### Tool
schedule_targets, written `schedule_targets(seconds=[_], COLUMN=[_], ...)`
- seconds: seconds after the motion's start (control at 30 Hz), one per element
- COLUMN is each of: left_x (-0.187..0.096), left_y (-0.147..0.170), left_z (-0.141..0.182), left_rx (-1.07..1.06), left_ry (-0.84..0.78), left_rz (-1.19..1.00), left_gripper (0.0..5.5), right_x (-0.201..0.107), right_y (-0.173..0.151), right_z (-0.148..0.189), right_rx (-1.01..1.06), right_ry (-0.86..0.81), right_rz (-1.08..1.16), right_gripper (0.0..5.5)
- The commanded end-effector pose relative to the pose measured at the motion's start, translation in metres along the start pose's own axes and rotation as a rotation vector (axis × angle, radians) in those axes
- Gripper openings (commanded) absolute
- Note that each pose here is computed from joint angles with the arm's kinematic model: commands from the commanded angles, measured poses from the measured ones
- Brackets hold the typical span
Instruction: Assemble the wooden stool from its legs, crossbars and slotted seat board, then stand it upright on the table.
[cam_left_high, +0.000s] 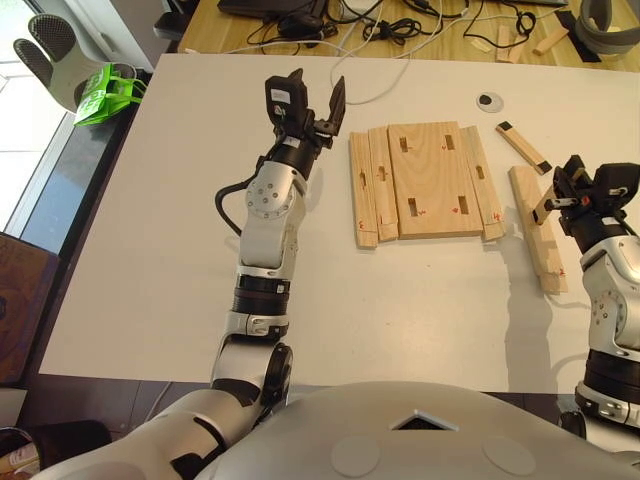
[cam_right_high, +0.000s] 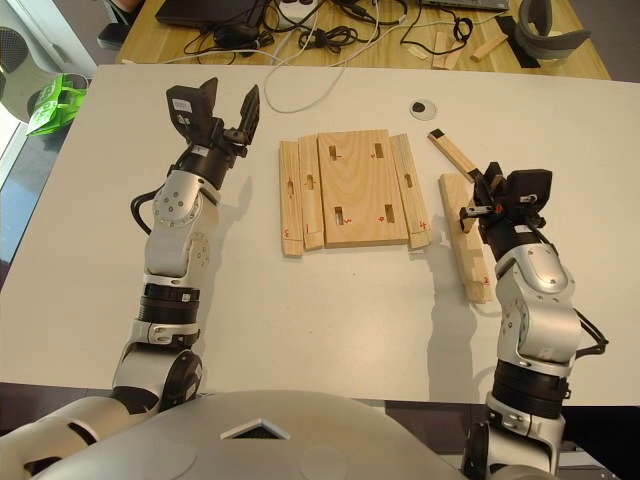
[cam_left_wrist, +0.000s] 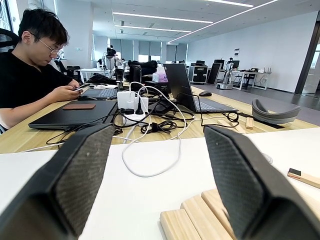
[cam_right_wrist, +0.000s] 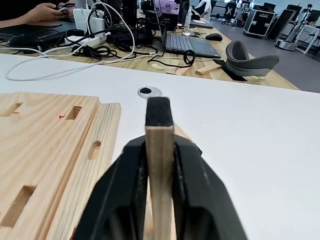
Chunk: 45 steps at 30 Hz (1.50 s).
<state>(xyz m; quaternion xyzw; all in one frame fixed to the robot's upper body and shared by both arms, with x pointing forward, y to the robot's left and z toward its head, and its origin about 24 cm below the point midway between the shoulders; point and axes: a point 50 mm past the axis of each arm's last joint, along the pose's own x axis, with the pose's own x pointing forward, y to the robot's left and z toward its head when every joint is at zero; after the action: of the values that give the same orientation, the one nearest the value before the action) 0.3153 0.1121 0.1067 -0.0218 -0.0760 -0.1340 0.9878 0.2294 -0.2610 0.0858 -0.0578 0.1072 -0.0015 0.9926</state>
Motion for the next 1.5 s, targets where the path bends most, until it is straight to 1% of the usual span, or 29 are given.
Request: schedule_targets(seconds=[0.03, 0.2, 0.3, 0.37, 0.43, 0.5, 0.57, 0.63, 0.7, 0.8, 0.87, 0.93, 1.07, 1.5], left_x=[0.003, 0.004, 0.005, 0.006, 0.013, 0.025, 0.042, 0.061, 0.074, 0.074, 0.072, 0.071, 0.070, 0.070], left_y=[-0.003, -0.003, -0.001, 0.004, 0.012, 0.023, 0.035, 0.042, 0.036, 0.021, 0.009, 0.002, -0.009, -0.028], left_z=[-0.001, -0.001, 0.004, 0.015, 0.036, 0.069, 0.099, 0.112, 0.107, 0.089, 0.085, 0.085, 0.093, 0.090], left_rx=[-0.005, -0.018, -0.030, -0.037, -0.053, -0.089, -0.186, -0.390, -0.555, -0.668, -0.720, -0.784, -0.871, -0.895], left_ry=[0.001, -0.006, -0.026, -0.053, -0.107, -0.182, -0.211, -0.160, -0.029, 0.137, 0.204, 0.243, 0.239, 0.232], left_rz=[-0.002, 0.002, 0.016, 0.030, 0.051, 0.066, 0.079, 0.042, -0.095, -0.305, -0.416, -0.474, -0.531, -0.508], left_gripper=[3.31, 3.31, 3.31, 3.31, 3.31, 3.31, 3.31, 3.31, 3.31, 3.31, 3.31, 3.31, 3.31, 3.31], right_x=[0.000, 0.001, 0.004, 0.005, 0.007, 0.008, 0.013, 0.019, 0.026, 0.035, 0.035, 0.033, 0.030, 0.026], right_y=[-0.002, -0.003, 0.001, 0.004, 0.012, 0.020, 0.030, 0.041, 0.053, 0.067, 0.070, 0.073, 0.083, 0.115], right_z=[0.001, 0.000, 0.013, 0.027, 0.043, 0.061, 0.082, 0.102, 0.122, 0.151, 0.166, 0.175, 0.181, 0.181], right_rx=[-0.011, 0.001, -0.025, -0.047, -0.094, -0.112, -0.125, -0.143, -0.154, -0.126, -0.106, -0.095, -0.080, -0.067], right_ry=[-0.002, -0.004, -0.077, -0.149, -0.226, -0.298, -0.370, -0.439, -0.502, -0.568, -0.602, -0.627, -0.642, -0.635], right_rz=[-0.021, -0.027, 0.003, 0.026, 0.076, 0.122, 0.184, 0.260, 0.357, 0.485, 0.524, 0.556, 0.622, 0.774], right_gripper=[0.37, 0.37, 0.37, 0.37, 0.37, 0.37, 0.37, 0.37, 0.37, 0.37, 0.37, 0.37, 0.37, 0.37])
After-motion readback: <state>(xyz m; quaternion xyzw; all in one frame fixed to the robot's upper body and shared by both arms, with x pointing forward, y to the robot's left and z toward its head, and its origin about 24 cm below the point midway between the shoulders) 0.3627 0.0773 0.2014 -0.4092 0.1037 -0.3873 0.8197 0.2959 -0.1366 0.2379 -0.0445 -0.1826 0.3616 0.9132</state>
